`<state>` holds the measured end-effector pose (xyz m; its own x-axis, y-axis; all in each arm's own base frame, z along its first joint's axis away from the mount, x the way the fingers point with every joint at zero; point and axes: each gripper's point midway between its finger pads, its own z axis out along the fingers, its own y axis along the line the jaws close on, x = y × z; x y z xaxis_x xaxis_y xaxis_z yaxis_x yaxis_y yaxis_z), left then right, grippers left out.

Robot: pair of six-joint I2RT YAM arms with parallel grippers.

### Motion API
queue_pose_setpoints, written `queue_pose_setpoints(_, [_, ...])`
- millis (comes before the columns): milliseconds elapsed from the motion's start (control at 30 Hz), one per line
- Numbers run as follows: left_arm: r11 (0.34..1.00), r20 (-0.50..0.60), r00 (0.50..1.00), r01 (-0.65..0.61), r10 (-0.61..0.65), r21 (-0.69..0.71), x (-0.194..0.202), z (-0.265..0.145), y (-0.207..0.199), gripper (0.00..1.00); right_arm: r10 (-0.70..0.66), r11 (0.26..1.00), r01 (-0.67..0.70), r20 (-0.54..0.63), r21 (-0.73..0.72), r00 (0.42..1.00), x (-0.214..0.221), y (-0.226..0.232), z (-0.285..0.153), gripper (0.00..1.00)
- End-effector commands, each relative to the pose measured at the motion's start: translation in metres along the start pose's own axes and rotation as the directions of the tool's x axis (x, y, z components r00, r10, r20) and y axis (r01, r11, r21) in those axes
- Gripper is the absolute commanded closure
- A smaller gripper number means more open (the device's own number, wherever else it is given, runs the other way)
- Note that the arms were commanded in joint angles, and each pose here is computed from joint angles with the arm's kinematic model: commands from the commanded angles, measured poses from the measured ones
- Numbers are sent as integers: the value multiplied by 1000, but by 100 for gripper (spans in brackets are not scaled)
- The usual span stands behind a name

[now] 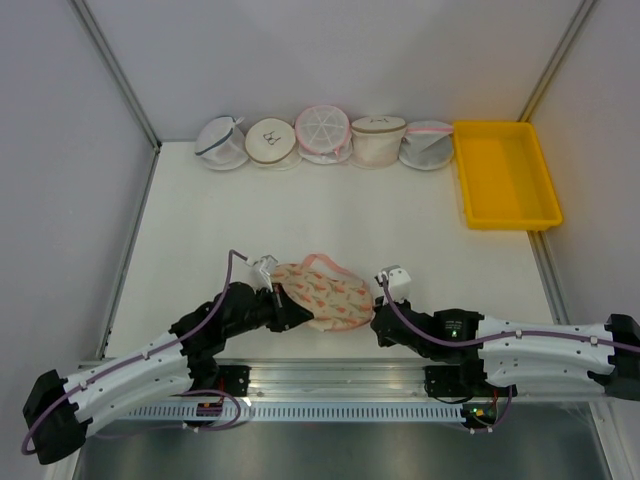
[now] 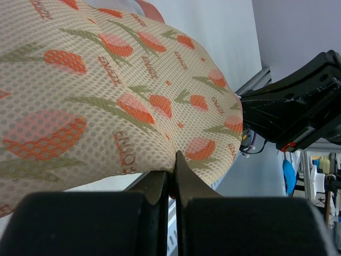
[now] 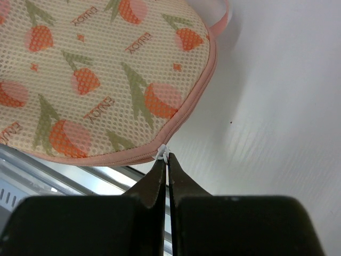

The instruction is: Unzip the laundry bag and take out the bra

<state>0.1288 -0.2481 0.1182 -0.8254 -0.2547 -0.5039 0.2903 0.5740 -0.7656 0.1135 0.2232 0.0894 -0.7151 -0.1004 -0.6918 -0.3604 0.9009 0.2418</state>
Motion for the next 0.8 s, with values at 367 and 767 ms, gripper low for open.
queue_pose_setpoints(367, [992, -176, 979, -85, 101, 96, 23, -6, -14, 8, -73, 994, 78, -78, 72, 994, 16, -24, -7, 100])
queue_pose_setpoints(767, [987, -68, 985, 159, -158, 20, -2, -35, -31, 0, -88, 995, 91, -74, 40, 993, 15, -11, 2, 99])
